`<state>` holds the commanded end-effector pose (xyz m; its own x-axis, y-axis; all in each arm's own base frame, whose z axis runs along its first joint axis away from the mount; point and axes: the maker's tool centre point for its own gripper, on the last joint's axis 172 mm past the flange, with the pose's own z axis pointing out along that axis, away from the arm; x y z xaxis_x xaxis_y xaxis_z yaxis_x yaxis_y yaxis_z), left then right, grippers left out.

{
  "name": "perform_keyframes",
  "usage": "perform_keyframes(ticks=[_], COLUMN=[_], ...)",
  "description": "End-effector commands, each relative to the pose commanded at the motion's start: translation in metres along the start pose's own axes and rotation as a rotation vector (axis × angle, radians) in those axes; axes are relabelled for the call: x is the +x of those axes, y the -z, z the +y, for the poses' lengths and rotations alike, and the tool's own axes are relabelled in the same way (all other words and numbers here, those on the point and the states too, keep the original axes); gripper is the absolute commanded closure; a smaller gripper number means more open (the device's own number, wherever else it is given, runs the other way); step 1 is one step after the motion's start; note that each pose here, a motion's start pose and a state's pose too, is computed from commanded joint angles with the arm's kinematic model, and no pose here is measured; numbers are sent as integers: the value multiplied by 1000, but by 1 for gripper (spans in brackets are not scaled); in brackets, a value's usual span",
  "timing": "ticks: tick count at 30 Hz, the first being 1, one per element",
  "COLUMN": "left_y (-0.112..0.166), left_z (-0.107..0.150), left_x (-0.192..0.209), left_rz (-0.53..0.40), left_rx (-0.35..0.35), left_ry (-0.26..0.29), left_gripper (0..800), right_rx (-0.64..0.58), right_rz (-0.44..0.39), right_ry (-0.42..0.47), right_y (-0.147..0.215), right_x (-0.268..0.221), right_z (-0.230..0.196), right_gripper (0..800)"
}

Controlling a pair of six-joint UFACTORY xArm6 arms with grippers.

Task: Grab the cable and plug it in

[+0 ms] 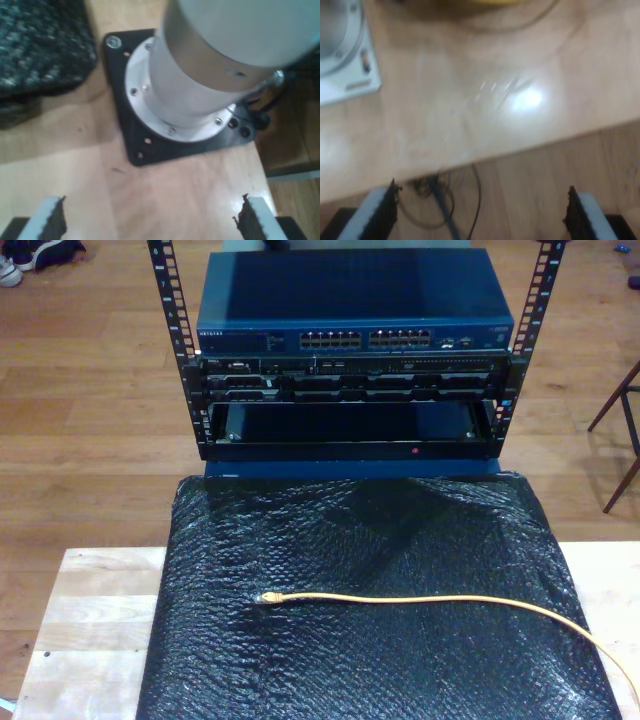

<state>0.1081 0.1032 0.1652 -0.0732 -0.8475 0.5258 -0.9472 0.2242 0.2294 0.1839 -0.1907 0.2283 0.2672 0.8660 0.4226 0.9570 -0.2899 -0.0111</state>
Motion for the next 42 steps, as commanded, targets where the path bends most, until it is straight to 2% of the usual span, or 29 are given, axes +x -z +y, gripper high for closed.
perform_keyframes(ticks=[3,11,15,20,31,35,42], left_y=[2,9,9,8,9,7,5], left_z=[-8,-35,-43,-52,-67,-69,-69], left_x=[9,39,48,57,69,73,73], left_rz=[12,65,78,90,132,127,135], left_rx=[-1,29,32,37,77,65,55], left_ry=[4,7,28,52,78,66,91], left_gripper=[0,0,0,0,0,0,0], right_rx=[12,39,30,52,58,60,59], right_rz=[10,62,107,113,174,197,232], right_ry=[-19,-1,1,6,29,15,33], right_y=[0,-9,-13,-19,-25,-27,-29], right_x=[11,51,70,89,134,149,170], right_z=[6,22,31,36,52,56,62], right_gripper=[19,19,19,18,18,18,18])
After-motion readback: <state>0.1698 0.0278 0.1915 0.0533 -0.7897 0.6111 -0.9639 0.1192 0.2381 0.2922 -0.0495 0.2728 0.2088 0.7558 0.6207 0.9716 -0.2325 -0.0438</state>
